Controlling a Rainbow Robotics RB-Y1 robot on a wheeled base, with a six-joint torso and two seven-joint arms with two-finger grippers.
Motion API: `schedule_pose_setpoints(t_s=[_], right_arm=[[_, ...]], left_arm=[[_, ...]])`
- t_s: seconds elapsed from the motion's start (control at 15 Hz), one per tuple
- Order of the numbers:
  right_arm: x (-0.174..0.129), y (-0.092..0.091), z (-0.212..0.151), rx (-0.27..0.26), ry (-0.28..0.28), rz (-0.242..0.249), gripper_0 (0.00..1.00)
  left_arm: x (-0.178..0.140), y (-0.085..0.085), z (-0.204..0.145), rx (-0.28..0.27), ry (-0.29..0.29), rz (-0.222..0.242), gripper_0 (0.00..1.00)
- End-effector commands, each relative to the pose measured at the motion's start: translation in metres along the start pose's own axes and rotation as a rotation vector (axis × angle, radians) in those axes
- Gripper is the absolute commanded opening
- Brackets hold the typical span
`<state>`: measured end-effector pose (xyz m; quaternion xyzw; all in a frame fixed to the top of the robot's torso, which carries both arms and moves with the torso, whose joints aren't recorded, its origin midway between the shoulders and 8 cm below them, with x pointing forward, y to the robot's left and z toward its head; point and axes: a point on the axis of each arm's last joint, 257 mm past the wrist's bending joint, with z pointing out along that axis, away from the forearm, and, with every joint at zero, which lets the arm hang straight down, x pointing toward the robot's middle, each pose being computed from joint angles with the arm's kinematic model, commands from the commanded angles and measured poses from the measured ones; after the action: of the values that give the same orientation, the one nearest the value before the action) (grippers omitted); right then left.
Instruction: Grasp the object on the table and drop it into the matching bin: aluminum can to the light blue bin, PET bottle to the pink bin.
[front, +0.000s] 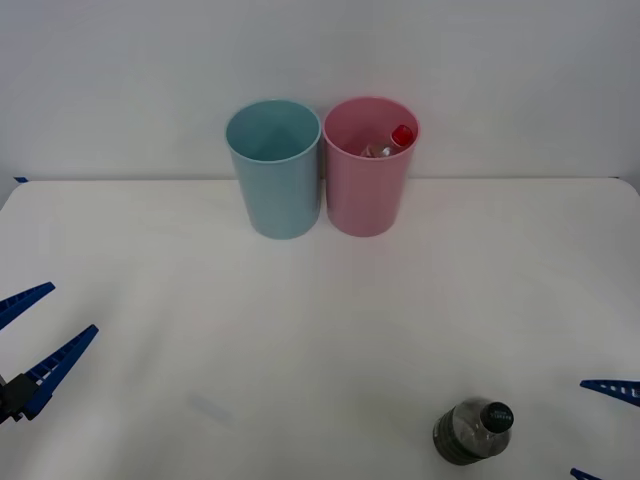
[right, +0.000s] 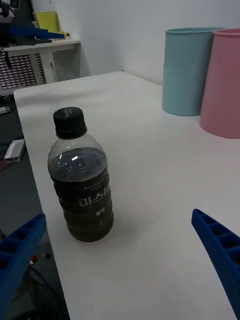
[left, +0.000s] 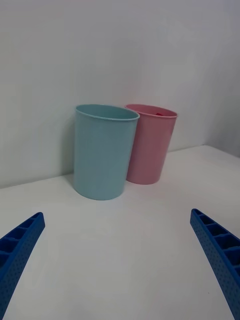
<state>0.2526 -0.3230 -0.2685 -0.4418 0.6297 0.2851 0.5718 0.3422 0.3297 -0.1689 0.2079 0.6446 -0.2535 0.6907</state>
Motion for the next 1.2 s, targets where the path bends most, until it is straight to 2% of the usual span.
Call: schedule_pose_setpoints(t_s=[0.07,0.4,0.73,1.2], right_arm=[[0.009,0.005,0.014,0.006,-0.03,-0.023,1.0],[0.02,0.02,0.047,-0.008,-0.064,-0.028,1.0],[0.028,0.024,0.07,-0.019,-0.058,-0.059,1.0],[0.037,0.032,0.108,-0.036,-0.058,-0.062,1.0]], left_arm=[[0.0,0.0,0.0,0.0,0.0,0.0,1.0],[0.0,0.0,0.0,0.0,0.0,0.0,1.0],[0.0,0.0,0.0,0.0,0.0,0.0,1.0],[0.0,0.0,0.0,0.0,0.0,0.0,1.0]])
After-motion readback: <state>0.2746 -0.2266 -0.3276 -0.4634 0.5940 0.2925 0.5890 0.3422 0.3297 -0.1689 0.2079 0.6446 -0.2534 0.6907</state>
